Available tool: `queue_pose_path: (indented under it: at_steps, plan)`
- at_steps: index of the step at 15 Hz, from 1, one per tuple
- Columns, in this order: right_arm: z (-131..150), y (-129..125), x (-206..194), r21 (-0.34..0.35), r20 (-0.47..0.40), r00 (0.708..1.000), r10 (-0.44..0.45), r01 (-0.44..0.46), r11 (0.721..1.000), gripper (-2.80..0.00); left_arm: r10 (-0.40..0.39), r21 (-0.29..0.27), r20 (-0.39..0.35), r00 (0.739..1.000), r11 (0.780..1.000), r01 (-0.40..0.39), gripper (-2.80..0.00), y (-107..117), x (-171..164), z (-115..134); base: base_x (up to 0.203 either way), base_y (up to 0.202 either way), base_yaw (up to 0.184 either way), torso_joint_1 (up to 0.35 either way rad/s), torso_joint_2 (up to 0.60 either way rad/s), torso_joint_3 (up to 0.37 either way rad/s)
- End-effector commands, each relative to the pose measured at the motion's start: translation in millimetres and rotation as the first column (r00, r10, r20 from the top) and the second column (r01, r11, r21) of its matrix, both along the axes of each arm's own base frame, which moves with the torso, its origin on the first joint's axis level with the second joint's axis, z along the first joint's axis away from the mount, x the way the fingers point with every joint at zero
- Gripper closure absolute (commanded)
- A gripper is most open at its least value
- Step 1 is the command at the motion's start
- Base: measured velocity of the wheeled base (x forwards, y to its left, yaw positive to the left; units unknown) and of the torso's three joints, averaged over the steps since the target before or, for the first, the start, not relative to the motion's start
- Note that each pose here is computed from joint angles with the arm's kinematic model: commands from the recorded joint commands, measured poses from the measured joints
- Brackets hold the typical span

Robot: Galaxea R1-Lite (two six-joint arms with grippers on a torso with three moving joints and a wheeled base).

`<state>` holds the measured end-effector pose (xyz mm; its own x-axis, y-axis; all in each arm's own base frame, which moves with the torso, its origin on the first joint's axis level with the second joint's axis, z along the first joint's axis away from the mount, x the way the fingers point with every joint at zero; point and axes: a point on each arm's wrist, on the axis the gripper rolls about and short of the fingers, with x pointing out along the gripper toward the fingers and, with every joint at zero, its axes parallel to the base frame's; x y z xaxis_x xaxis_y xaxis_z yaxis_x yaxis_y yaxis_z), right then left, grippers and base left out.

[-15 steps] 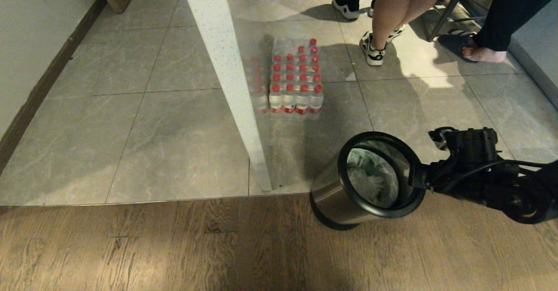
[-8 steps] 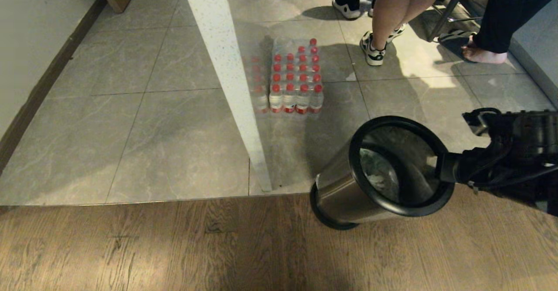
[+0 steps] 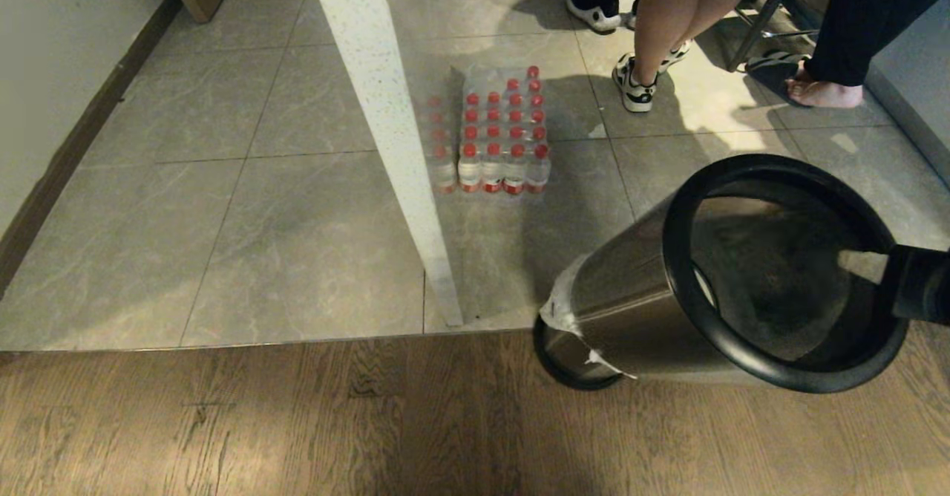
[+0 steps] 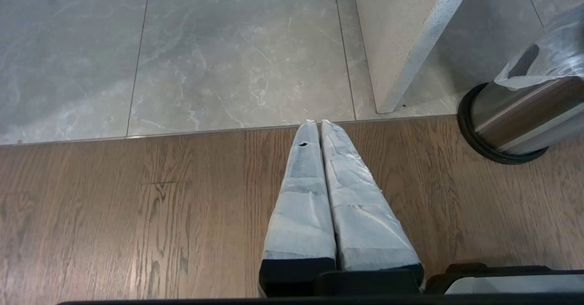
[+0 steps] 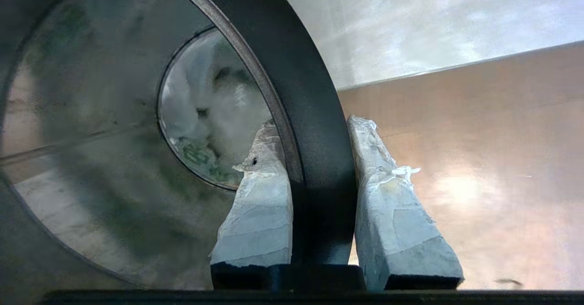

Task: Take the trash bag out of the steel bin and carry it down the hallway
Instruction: Place the outer trash can on the ground

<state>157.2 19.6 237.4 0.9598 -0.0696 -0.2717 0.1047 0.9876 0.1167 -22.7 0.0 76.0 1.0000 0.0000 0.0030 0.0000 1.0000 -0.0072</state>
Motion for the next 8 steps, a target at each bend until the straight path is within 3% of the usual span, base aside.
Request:
queue_pose_path:
  at_steps: [1, 5, 8]
  plan:
    - [21, -6, -33, 0.016, 0.112, 0.993, -0.027, 0.026, 1.000, 0.00, 0.000, 0.000, 0.000, 1.000, 1.000, 0.000, 0.00, 0, 0, 0, 0.000, 0.000, 0.000, 0.000, 0.00, 0.000]
    - [36, -11, -62, 0.025, 0.141, 0.989, -0.046, 0.043, 0.999, 0.00, 0.000, 0.000, 0.001, 1.000, 1.000, 0.000, 0.00, 0, 0, 0, 0.000, 0.000, 0.000, 0.000, 0.00, 0.000]
    - [27, -16, -72, -0.004, 0.057, 0.988, -0.144, 0.144, 0.990, 0.00, 0.000, 0.000, 0.002, 1.000, 1.000, 0.000, 0.00, 0, 0, 0, 0.000, 0.000, 0.000, 0.000, 0.00, 0.000]
